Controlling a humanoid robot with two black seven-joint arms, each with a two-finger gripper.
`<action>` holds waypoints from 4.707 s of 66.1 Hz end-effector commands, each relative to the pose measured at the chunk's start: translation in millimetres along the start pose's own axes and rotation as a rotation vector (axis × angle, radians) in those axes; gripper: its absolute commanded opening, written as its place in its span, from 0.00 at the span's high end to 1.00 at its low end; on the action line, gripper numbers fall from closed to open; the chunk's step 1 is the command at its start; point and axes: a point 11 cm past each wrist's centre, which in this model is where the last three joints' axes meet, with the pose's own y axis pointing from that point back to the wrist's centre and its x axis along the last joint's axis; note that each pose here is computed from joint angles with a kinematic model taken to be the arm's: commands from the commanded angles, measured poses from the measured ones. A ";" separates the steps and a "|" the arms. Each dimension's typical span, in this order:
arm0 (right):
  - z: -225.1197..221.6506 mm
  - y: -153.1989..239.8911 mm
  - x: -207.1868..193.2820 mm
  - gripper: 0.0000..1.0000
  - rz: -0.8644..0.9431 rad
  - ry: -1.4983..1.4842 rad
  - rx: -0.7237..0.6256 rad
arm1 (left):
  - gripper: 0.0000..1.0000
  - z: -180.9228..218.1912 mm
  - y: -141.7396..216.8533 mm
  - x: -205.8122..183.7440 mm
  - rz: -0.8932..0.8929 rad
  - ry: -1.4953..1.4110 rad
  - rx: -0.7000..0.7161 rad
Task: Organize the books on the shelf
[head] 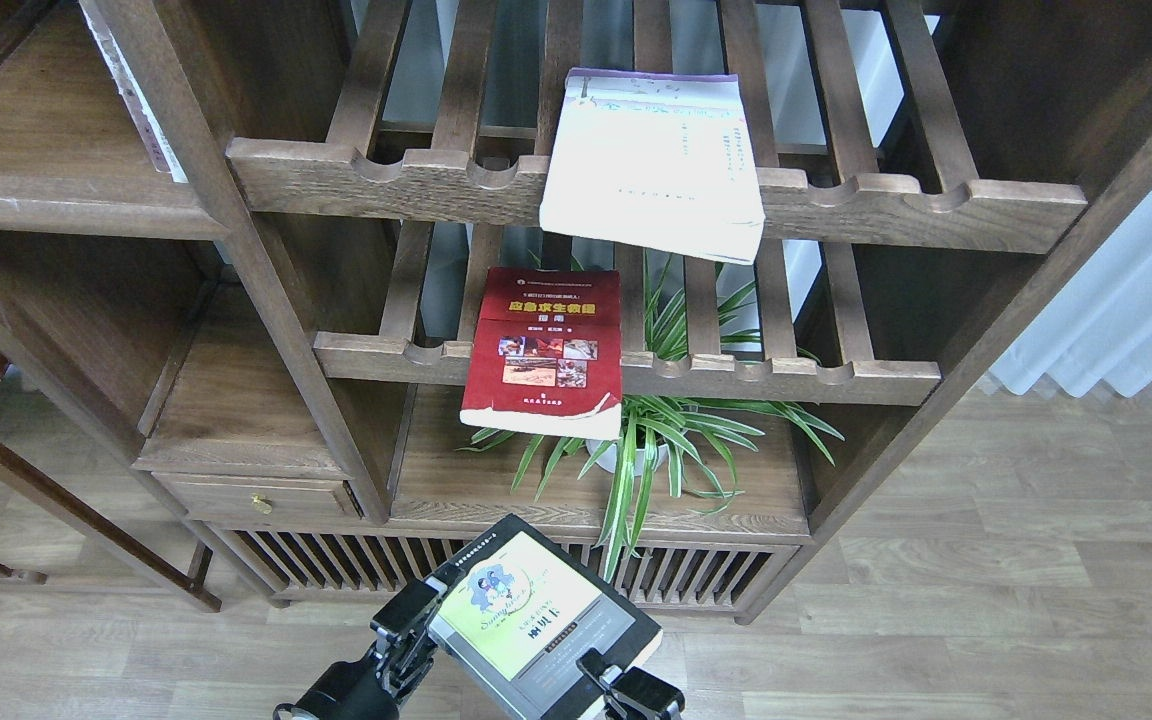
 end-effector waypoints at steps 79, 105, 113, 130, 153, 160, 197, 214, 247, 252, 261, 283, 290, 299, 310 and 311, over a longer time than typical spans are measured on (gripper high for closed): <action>-17.8 -18.6 -10.7 0.04 -0.033 0.082 0.001 | 0.96 143.8 117.4 -29.5 0.089 -0.428 -0.145; -22.2 -20.8 -4.5 0.04 -0.011 0.103 -0.008 | 0.96 215.9 193.7 -85.7 0.142 -0.652 -0.270; -22.5 -24.6 -6.2 0.04 -0.017 0.104 -0.008 | 0.96 238.3 210.9 -103.6 0.154 -0.696 -0.313; -25.4 -23.9 0.1 0.03 0.004 0.115 -0.008 | 0.97 276.0 238.7 -160.9 0.110 -0.817 -0.437; -27.1 -21.1 2.6 0.02 0.013 0.113 -0.001 | 0.97 322.3 281.7 -273.6 0.104 -1.134 -0.557; -25.8 -19.4 4.2 0.01 0.017 0.108 -0.001 | 0.97 330.8 282.8 -308.4 0.086 -1.237 -0.593; -24.1 -18.1 5.6 0.01 0.021 0.103 0.003 | 0.96 340.2 231.2 -432.7 -0.005 -1.624 -0.708; -23.9 -18.1 5.7 0.01 0.020 0.101 0.006 | 0.96 344.4 187.1 -471.6 -0.036 -1.698 -0.790; -24.2 -17.4 6.2 0.01 0.021 0.094 0.014 | 0.96 349.3 141.7 -488.2 -0.062 -1.696 -0.729; -23.9 -17.8 6.0 0.01 0.020 0.092 0.015 | 0.96 356.8 136.2 -494.5 -0.071 -1.676 -0.741; -24.0 -17.8 6.0 0.01 0.020 0.092 0.016 | 0.96 357.1 126.6 -504.7 -0.100 -1.682 -0.745; -25.7 -17.9 5.5 0.01 0.019 0.089 0.023 | 0.95 344.0 89.9 -507.7 -0.153 -1.725 -0.687; -26.8 -18.0 5.4 0.01 0.018 0.088 0.030 | 0.95 340.9 82.8 -505.3 -0.164 -1.718 -0.674; -27.4 -19.6 3.9 0.01 0.014 0.090 0.031 | 0.95 349.0 80.6 -495.9 -0.156 -1.681 -0.683; -28.9 -20.5 2.9 0.01 0.012 0.094 0.031 | 0.94 355.2 80.6 -489.7 -0.148 -1.662 -0.694; -28.4 -20.9 2.7 0.01 0.011 0.093 0.030 | 0.94 355.2 80.6 -489.7 -0.148 -1.662 -0.694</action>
